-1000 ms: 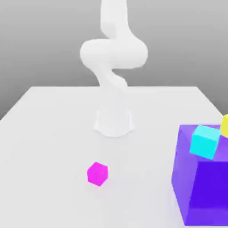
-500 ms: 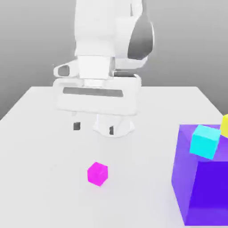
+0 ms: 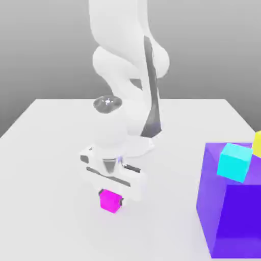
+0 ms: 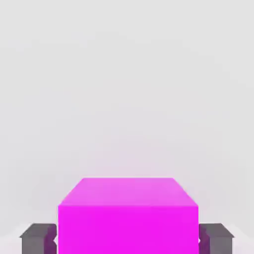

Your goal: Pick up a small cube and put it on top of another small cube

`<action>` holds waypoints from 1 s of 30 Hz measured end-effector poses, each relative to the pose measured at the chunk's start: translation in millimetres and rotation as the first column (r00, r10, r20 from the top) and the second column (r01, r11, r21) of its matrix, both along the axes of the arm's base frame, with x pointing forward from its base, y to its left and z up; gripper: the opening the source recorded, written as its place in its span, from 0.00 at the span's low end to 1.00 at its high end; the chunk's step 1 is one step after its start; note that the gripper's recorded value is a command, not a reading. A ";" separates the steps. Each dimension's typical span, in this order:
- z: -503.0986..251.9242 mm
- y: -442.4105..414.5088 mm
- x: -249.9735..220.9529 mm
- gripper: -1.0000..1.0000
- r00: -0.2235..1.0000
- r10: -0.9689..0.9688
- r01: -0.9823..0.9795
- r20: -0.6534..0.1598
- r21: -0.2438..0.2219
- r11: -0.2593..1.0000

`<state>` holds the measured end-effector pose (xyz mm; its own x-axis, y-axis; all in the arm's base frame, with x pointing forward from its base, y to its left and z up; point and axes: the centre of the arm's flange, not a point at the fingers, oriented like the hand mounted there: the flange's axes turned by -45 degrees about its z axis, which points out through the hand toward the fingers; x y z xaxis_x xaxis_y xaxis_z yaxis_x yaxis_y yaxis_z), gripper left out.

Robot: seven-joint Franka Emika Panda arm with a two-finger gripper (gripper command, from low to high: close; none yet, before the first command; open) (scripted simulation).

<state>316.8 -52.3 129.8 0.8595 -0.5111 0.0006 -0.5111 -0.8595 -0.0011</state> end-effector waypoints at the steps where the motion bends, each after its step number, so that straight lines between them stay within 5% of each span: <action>1: 0.0 0.1 0.0 0.00 1.000 0.000 0.000 0.000 0.000 1.000; 12: 63.6 -0.1 6.6 0.00 1.000 0.002 -0.002 0.013 0.001 1.000; 18: 120.5 42.6 77.0 0.00 0.945 0.323 -0.324 0.042 0.005 0.946; 24: 194.8 114.3 130.2 0.00 0.746 0.663 -0.664 0.064 0.006 0.747; 30: 283.0 199.5 149.5 0.00 0.419 0.903 -0.907 0.091 -0.001 0.421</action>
